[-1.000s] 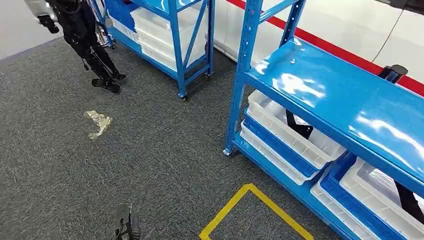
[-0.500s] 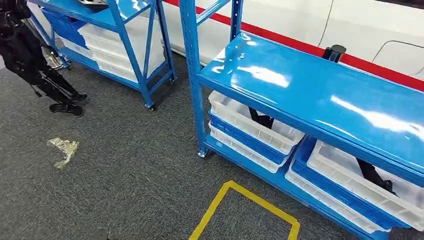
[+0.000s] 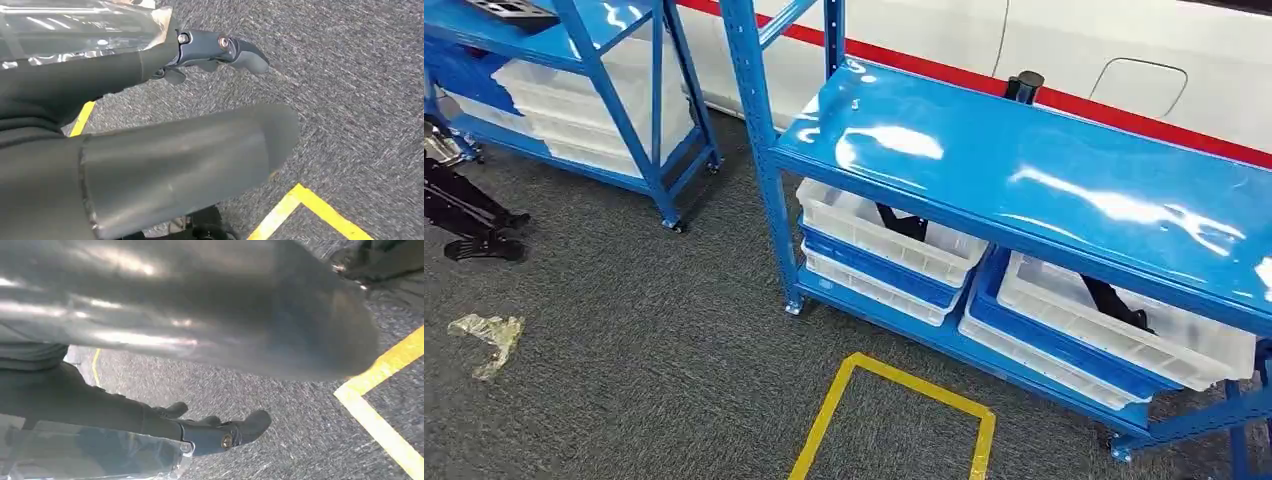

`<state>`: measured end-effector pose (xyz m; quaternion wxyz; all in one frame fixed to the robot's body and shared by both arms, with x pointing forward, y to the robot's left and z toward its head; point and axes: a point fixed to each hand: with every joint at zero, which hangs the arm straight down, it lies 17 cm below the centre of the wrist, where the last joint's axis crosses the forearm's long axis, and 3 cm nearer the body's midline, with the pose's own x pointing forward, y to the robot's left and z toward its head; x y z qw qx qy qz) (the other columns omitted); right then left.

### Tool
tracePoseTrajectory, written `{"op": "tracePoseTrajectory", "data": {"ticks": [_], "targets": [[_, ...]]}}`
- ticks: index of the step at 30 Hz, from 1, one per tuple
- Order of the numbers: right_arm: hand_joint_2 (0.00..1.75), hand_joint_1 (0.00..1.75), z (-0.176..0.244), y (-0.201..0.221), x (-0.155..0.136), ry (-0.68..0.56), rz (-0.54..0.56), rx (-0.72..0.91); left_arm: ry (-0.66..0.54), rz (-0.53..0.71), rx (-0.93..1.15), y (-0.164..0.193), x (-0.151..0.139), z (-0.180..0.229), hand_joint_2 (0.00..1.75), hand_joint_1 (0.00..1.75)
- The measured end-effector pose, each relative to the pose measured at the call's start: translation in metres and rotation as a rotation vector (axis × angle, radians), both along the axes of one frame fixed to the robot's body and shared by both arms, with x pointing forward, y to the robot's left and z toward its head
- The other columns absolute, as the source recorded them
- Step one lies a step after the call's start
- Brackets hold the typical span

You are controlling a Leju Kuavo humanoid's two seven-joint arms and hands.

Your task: Take the parts from the cabinet and place them on the table.

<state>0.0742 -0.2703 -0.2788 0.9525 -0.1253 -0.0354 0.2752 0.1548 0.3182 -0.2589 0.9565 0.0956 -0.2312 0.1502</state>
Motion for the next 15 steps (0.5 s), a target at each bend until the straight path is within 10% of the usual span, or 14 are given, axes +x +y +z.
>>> {"op": "tracePoseTrajectory", "data": {"ticks": [15], "targets": [[0.0,0.0,0.008,0.002,0.047,-0.024,0.179,-0.014,0.03,0.193,0.022,0.007,-0.024,-0.004,0.0,0.0]]}}
